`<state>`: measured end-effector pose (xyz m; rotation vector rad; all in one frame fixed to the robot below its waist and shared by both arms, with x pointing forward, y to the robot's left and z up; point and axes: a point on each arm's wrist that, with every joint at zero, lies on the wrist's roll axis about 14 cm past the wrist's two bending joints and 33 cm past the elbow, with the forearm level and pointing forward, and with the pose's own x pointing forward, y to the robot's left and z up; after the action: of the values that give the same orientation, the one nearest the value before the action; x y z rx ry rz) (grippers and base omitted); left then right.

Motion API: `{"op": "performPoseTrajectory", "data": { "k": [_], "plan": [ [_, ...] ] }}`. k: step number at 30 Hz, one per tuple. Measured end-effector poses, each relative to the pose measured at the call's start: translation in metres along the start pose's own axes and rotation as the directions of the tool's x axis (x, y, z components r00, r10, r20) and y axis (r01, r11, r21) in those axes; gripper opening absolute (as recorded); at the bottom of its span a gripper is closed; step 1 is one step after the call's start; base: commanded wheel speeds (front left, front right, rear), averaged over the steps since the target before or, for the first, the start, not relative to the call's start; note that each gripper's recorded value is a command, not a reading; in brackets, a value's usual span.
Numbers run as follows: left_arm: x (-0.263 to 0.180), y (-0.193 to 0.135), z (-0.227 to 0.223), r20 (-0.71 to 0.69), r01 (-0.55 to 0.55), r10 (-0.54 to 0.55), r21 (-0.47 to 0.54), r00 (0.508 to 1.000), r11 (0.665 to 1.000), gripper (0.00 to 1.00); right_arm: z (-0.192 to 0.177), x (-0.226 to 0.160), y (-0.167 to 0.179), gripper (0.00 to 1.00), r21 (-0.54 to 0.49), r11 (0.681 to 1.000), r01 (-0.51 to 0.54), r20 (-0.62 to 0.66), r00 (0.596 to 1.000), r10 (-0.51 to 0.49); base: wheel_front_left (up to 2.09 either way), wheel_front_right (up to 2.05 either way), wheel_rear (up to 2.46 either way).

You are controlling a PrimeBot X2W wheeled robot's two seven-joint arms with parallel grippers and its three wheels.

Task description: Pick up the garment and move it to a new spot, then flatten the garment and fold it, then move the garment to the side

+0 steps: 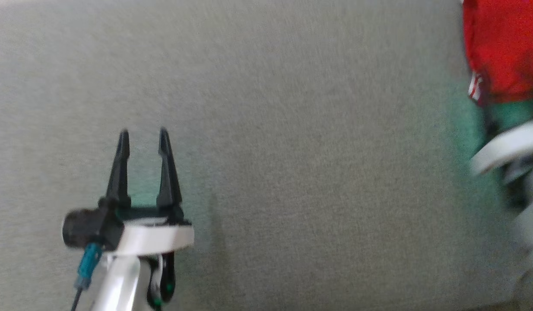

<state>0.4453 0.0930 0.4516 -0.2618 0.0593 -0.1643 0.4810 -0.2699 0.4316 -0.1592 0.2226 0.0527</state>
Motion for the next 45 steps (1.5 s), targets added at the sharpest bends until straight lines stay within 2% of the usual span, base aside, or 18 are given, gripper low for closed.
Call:
{"op": "performPoseTrajectory", "data": {
  "k": [3,5,9,13,19,32,33,39,45],
  "plan": [
    [-0.023,0.004,0.007,0.0,-0.024,0.024,0.008,1.0,1.0,1.0,-0.007,-0.025,0.06,1.0,0.114,0.989,-0.095,0.013,0.995,0.094,0.0,0.0,0.0],
    [-0.039,0.006,0.01,-0.001,-0.034,0.034,0.017,0.999,0.999,1.0,0.005,-0.04,0.091,1.0,0.169,0.975,-0.145,0.063,0.989,0.136,0.0,0.0,0.0],
    [-0.069,0.009,0.019,0.013,-0.053,0.053,0.03,0.999,0.998,1.0,0.036,-0.073,0.12,1.0,0.236,0.952,-0.195,0.179,0.972,0.155,0.0,0.0,0.0],
    [-0.089,0.013,0.022,0.022,-0.074,0.073,0.037,0.997,0.997,1.0,0.039,-0.102,0.14,1.0,0.238,0.943,-0.233,0.209,0.96,0.184,0.0,0.0,0.0],
    [-0.113,0.019,0.027,0.045,-0.103,0.101,0.047,0.994,0.994,1.0,0.031,-0.136,0.157,1.0,0.234,0.936,-0.263,0.21,0.954,0.216,0.0,0.0,0.0],
    [-0.123,0.019,0.027,0.048,-0.106,0.104,0.055,0.993,0.993,1.0,0.035,-0.147,0.155,1.0,0.241,0.936,-0.255,0.232,0.952,0.2,0.0,0.0,0.0],
    [-0.122,0.019,0.027,0.046,-0.104,0.102,0.06,0.994,0.993,0.0,0.034,-0.147,0.155,0.0,0.242,0.937,-0.253,0.23,0.953,0.198,0.0,0.0,0.0],
    [-0.137,0.028,-0.006,-0.062,-0.134,0.137,0.048,0.989,0.99,0.0,-0.01,-0.16,0.159,0.0,0.281,0.933,-0.226,0.103,0.973,0.205,0.0,0.0,0.0],
    [-0.137,0.031,-0.01,-0.085,-0.15,0.148,-0.016,0.985,0.989,0.0,-0.011,-0.158,0.154,0.0,0.348,0.915,-0.204,0.096,0.979,0.182,0.0,0.0,0.0]
  ]
}}
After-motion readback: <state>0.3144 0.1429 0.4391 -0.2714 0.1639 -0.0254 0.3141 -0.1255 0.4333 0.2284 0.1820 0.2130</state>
